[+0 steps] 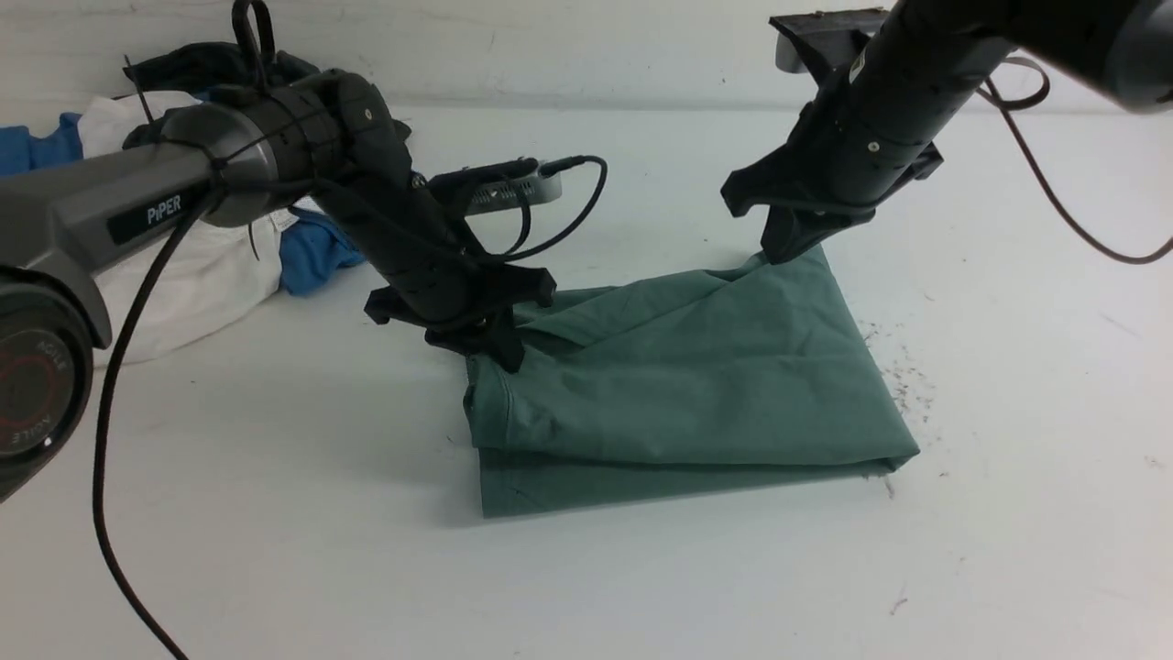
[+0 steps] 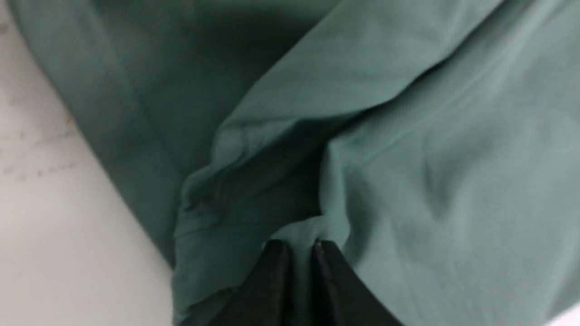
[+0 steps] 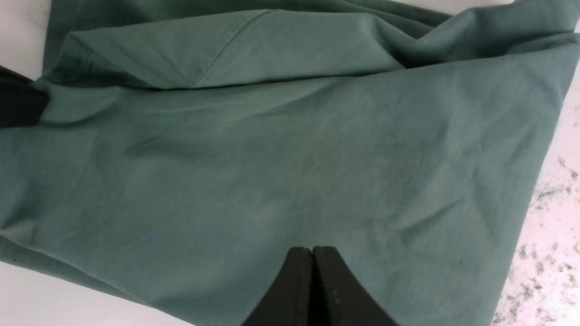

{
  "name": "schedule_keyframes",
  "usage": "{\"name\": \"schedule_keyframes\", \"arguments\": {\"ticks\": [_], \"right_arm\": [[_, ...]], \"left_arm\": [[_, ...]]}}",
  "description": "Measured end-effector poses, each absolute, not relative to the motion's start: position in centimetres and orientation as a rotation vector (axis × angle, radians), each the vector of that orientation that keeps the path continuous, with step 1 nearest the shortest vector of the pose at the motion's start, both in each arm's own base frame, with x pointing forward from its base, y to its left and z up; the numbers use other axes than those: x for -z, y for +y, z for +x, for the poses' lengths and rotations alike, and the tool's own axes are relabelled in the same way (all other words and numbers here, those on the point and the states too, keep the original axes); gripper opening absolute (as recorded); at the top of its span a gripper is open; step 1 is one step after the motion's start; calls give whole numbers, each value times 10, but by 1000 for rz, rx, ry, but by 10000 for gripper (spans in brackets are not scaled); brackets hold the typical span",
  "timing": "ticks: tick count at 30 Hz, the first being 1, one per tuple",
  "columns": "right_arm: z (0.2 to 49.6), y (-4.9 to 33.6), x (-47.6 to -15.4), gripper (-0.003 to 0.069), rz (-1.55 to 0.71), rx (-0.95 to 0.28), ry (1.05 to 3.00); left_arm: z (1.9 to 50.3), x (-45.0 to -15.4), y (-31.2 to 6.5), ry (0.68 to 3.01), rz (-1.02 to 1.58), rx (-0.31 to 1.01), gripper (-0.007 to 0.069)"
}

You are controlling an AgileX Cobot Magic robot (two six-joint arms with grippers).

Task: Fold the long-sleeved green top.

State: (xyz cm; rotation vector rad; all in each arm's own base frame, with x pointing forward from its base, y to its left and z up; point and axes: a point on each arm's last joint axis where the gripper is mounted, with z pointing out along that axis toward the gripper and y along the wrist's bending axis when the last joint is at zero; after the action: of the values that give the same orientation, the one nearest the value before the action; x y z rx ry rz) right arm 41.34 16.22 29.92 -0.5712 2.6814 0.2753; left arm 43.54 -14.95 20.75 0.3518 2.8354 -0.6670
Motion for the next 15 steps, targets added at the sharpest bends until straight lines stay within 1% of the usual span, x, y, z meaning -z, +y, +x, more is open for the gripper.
{"name": "schedule_keyframes", "arguments": {"ticks": [2, 3, 4, 7, 8, 9, 12, 15], "right_arm": [[415, 164, -293, -14, -572, -284, 2695], [416, 164, -293, -14, -572, -285, 2696], [417, 165, -287, -14, -570, -300, 2709], [421, 169, -276, -14, -571, -336, 2735], [424, 172, -264, -14, -575, -369, 2758], [424, 173, -262, -14, -577, -372, 2761], [432, 179, -232, -14, -581, -419, 2818], [436, 181, -209, -14, -581, -420, 2862]], "left_arm": [[437, -219, -153, 2801, 414, 706, 37], [437, -219, -153, 2798, 419, 710, 37], [439, -231, -156, 2752, 487, 750, 37], [441, -246, -161, 2679, 567, 790, 37], [443, -256, -163, 2624, 635, 796, 37], [443, -257, -163, 2624, 634, 793, 37], [446, -270, -164, 2549, 710, 767, 37], [447, -275, -163, 2527, 736, 735, 37]]}}
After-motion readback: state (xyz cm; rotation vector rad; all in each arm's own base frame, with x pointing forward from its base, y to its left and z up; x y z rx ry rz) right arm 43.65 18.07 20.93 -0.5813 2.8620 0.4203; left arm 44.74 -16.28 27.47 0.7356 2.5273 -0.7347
